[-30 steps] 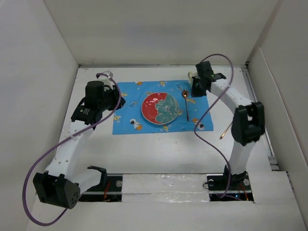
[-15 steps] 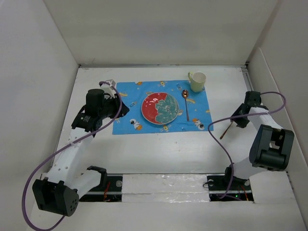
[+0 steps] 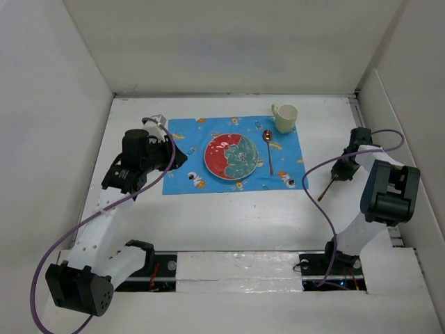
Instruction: Set the dinner table for one person
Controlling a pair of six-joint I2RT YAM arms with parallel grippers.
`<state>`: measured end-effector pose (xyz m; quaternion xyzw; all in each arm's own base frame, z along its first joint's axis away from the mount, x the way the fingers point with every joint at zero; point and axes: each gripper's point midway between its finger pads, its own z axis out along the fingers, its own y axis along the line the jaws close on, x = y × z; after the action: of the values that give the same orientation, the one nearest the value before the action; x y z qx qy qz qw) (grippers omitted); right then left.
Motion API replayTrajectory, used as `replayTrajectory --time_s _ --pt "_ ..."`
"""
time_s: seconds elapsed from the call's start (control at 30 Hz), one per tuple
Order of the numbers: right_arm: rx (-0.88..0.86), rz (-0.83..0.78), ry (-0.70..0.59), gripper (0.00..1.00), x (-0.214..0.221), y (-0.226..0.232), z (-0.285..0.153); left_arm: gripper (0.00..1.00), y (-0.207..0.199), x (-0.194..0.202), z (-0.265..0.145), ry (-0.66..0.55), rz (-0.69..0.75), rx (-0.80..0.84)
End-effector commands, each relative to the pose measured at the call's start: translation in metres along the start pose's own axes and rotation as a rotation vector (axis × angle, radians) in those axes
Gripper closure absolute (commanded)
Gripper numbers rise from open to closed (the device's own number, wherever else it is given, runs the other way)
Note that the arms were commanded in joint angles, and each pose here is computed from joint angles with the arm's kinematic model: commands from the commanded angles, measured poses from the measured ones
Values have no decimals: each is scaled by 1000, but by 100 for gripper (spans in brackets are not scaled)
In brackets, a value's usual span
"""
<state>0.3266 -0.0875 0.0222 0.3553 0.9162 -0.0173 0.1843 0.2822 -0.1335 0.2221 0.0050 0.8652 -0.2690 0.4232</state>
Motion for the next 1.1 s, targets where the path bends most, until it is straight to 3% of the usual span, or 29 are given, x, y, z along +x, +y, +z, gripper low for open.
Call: replayTrajectory --time_s 0.0,0.1,0.13,0.23,0.33,0.4,0.53,0.73,0.83,0.87,0.93,1.03,1.07 --pt "22 3 35 76 3 -3 1 74 -7 -11 -4 -51 17 26" --pt "30 3 39 85 5 -1 2 74 -7 -13 -3 -59 21 26" --pt "33 4 38 100 4 -1 2 74 -6 -12 -2 -57 22 24" --pt "17 7 7 100 -1 4 -2 74 -5 -11 -1 -51 21 22" --pt "-32 -21 -104 100 -23 23 -34 74 -5 -11 -1 -47 18 20" --pt "-75 -62 -206 100 -48 43 -74 74 -6 -13 -2 -51 19 20" --pt "-223 -211 -267 100 -47 113 -139 74 -10 -19 -3 -52 15 27" --pt "-517 -380 -224 100 18 240 -199 73 -19 -45 -11 -107 12 19" --pt "-606 -491 -153 100 74 304 -206 70 -24 -62 -21 -151 4 4" --pt "-679 -523 -167 100 91 334 -232 69 -29 -71 -25 -172 3 12" --pt "-691 -566 -128 100 117 368 -220 67 -33 -74 -32 -180 -11 20" --pt "-796 -602 -135 100 149 419 -247 67 -37 -69 -43 -172 -49 26" --pt "-792 -621 -77 100 171 433 -227 67 -35 -61 -43 -160 -61 24"
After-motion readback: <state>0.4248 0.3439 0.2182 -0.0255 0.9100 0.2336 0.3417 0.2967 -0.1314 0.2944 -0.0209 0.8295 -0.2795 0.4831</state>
